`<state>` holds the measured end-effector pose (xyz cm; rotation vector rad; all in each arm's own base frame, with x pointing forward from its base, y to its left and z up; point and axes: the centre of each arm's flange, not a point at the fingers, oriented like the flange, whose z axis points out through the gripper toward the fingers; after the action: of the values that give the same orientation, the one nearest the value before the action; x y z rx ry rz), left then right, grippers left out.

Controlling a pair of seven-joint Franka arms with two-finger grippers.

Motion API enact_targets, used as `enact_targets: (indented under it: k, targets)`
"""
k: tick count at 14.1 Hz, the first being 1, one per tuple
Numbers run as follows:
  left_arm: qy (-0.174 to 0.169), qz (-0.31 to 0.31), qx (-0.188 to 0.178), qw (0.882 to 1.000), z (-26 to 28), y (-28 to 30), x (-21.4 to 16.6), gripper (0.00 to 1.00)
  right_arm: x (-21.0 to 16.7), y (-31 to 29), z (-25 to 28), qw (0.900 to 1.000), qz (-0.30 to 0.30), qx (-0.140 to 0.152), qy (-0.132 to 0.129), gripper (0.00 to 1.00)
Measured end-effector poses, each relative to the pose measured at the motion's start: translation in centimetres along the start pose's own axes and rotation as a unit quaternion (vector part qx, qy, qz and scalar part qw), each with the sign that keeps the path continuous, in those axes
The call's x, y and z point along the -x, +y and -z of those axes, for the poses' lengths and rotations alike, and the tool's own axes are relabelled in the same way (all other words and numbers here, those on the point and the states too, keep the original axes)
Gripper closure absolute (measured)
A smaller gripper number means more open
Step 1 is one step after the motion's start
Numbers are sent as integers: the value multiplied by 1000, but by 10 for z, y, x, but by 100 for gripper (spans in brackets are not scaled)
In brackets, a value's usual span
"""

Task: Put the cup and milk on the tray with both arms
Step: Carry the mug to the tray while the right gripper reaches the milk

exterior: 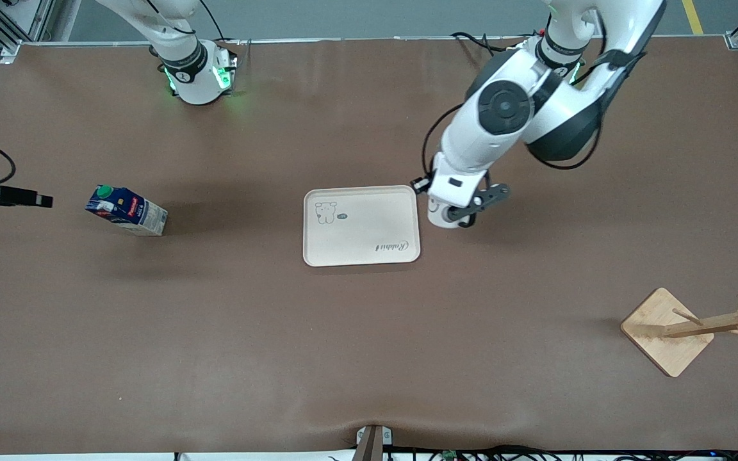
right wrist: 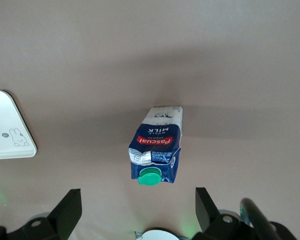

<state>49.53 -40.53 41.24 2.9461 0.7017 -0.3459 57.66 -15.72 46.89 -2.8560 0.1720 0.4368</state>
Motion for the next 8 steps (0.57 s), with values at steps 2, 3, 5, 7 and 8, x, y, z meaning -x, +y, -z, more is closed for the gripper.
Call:
enact_targets:
  k: [2,3,5,7,8]
  targets:
    - [-34,6,-15,999,-39,24,17,93,-3,-2,-16,1000,1,-2,-10,0]
    - [-51,18,-24,998,-62,35,23,93,-4,-1,-24,1000,1,-2,-14,0]
    - [-80,46,-44,995,-105,48,22,93,-5,1,-43,1000,-2,-4,-24,0]
    - [-105,55,-56,991,-138,53,13,93,-7,2,-65,1000,-4,-4,-27,0]
    - [-116,59,-60,990,-149,54,10,93,-8,4,-78,1000,-5,-3,-26,0]
